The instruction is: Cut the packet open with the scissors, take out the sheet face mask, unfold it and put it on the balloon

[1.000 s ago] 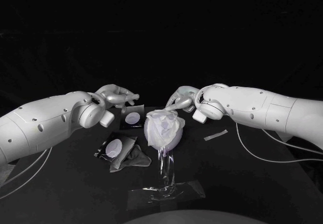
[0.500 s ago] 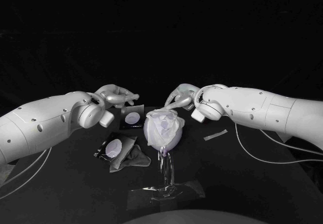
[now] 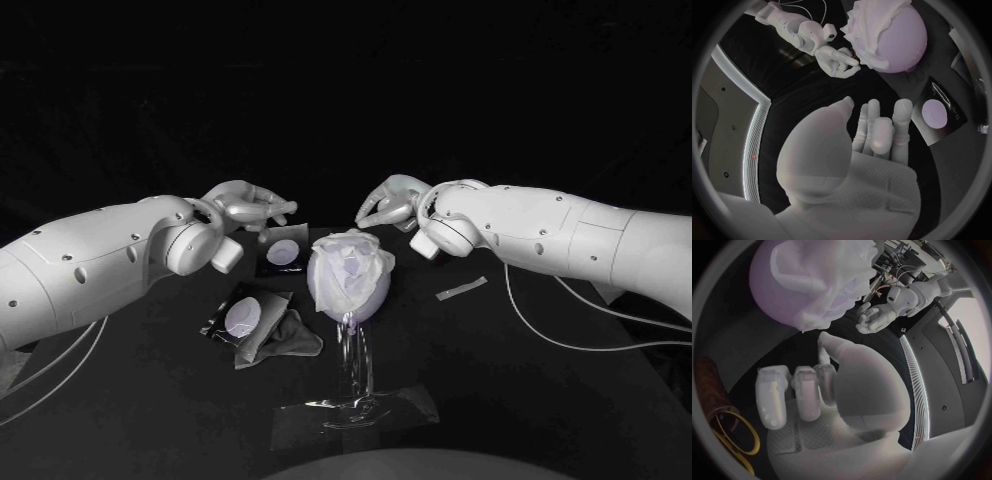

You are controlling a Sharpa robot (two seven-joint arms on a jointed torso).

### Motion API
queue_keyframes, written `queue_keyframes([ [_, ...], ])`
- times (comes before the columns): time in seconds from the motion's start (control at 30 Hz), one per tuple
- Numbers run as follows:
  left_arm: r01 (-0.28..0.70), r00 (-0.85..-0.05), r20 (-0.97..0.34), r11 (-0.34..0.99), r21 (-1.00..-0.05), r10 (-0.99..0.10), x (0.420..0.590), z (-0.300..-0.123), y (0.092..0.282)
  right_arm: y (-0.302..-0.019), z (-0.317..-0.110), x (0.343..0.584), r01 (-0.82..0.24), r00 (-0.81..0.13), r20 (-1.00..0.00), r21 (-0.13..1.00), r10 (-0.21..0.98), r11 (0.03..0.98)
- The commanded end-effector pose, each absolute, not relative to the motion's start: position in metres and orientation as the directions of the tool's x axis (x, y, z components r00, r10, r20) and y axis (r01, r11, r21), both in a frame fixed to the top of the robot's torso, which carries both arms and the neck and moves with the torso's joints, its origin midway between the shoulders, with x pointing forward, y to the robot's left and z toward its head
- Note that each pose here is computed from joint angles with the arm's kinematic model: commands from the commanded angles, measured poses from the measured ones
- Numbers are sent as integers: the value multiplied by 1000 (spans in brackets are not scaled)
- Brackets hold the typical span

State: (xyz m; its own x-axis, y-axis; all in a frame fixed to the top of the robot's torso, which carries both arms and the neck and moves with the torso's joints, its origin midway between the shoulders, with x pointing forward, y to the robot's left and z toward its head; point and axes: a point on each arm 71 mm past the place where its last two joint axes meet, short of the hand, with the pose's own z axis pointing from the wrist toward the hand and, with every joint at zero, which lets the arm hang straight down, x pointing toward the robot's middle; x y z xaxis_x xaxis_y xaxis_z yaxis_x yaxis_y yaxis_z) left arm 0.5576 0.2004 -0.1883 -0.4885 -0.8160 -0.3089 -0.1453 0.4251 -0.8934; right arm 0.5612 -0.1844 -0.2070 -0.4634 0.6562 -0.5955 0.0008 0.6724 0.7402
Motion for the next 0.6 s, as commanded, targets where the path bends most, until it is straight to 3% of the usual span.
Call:
queue_keyframes([
  [0.03,-137,-485,-312,423,-896,-817,558,-185,199,-186,-206,562,11,-453,-603,733,657,680],
  [0.6,-129,-481,-316,422,-897,-818,557,-181,200,-178,-212,554,2,-597,-553,723,581,690],
])
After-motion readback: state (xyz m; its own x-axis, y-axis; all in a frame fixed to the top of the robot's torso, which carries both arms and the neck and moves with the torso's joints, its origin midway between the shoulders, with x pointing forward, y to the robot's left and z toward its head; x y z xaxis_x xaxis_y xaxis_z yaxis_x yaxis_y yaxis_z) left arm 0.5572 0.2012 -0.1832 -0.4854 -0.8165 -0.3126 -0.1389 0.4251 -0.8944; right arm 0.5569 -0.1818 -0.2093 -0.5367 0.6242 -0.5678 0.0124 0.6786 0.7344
